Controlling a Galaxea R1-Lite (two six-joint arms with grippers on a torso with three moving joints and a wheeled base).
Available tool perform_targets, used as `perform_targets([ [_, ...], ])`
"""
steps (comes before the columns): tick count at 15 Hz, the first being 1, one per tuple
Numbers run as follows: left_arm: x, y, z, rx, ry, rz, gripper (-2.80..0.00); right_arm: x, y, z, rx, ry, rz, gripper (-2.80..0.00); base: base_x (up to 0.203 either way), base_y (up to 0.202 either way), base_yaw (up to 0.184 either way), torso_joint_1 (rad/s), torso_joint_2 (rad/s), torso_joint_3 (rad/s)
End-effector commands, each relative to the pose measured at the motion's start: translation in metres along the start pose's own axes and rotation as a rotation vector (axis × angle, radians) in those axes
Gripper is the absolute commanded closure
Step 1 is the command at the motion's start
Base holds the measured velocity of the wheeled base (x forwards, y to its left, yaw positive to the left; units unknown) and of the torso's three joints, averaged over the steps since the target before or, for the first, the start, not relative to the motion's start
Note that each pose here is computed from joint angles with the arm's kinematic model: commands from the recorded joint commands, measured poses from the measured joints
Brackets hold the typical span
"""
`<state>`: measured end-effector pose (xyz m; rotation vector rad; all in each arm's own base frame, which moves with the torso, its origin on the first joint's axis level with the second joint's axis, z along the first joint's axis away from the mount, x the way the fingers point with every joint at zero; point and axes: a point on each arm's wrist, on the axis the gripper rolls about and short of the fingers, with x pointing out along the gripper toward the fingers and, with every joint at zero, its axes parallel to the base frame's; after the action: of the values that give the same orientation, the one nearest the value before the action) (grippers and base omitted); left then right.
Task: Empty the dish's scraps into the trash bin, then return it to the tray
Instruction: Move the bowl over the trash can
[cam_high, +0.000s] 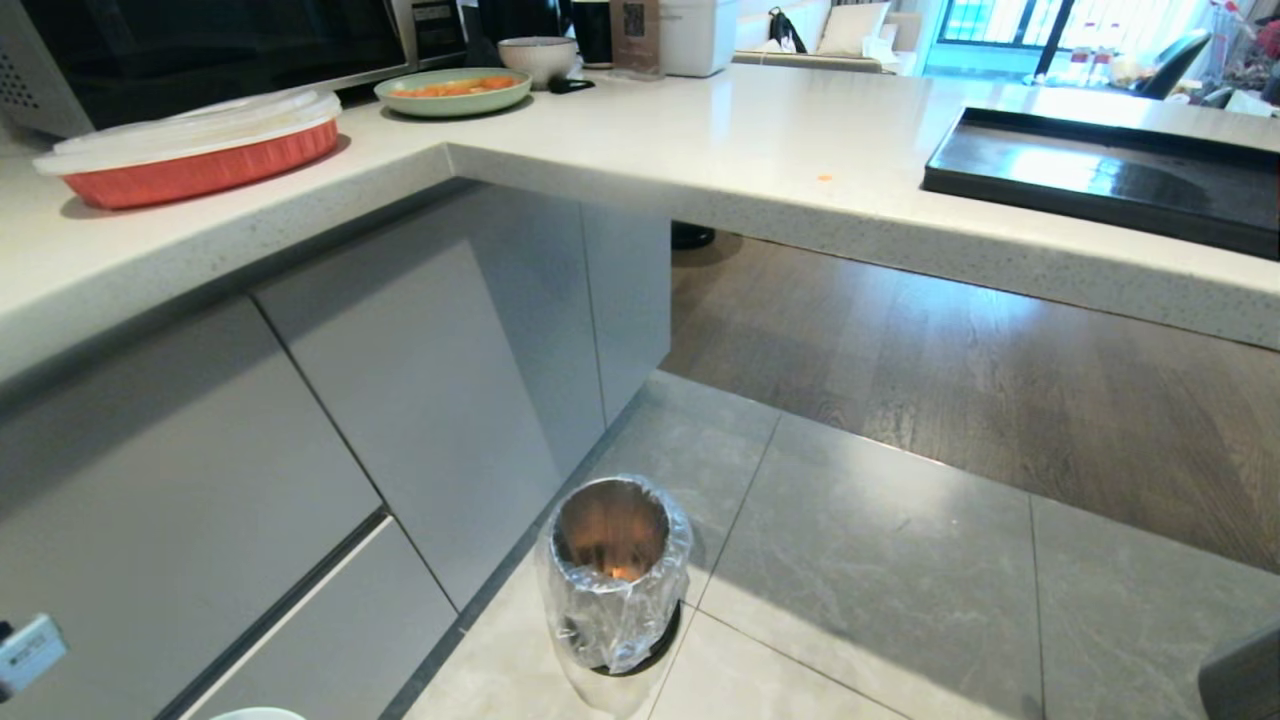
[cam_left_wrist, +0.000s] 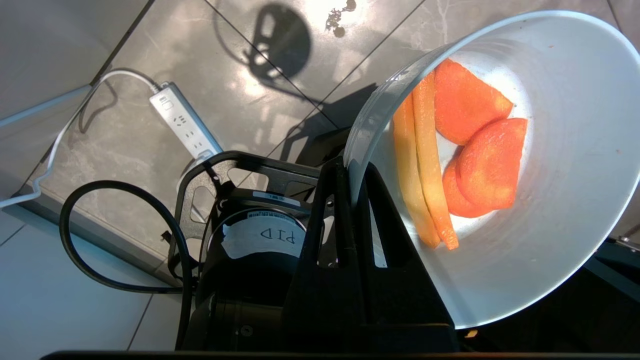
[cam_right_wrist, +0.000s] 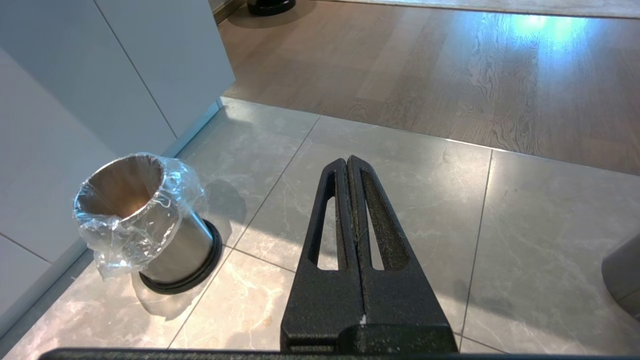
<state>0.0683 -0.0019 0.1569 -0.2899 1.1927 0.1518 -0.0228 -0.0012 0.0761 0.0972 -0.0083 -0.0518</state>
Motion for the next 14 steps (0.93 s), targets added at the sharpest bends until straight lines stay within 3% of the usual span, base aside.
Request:
perform_targets([
  [1,-0.0003,0.0003,-0.001,-0.002,0.0,0.0,0.0,0.0,0.0,0.0001,0.0,-0.002,0.0,0.0,0.0,0.0,0.0,0.0,0.0,0.0],
  [3,-0.0007,-0.001,-0.0006,0.015,-0.004,-0.009,0.0,0.0,0.0,0.0,0.0,0.0,0.0,0.0,0.0,0.0,0.0,0.0,0.0,0.0],
  [9,-0.0031,-0.0087,-0.0073,0.149,-0.004,-0.067,0.0,0.0,0.0,0.0,0.0,0.0,0.0,0.0,0.0,0.0,0.0,0.0,0.0,0.0],
  [14,-0.0027,-0.0092,-0.0076,0.152,0.002,-0.072,0.0,0.0,0.0,0.0,0.0,0.0,0.0,0.0,0.0,0.0,0.0,0.0,0.0,-0.025],
])
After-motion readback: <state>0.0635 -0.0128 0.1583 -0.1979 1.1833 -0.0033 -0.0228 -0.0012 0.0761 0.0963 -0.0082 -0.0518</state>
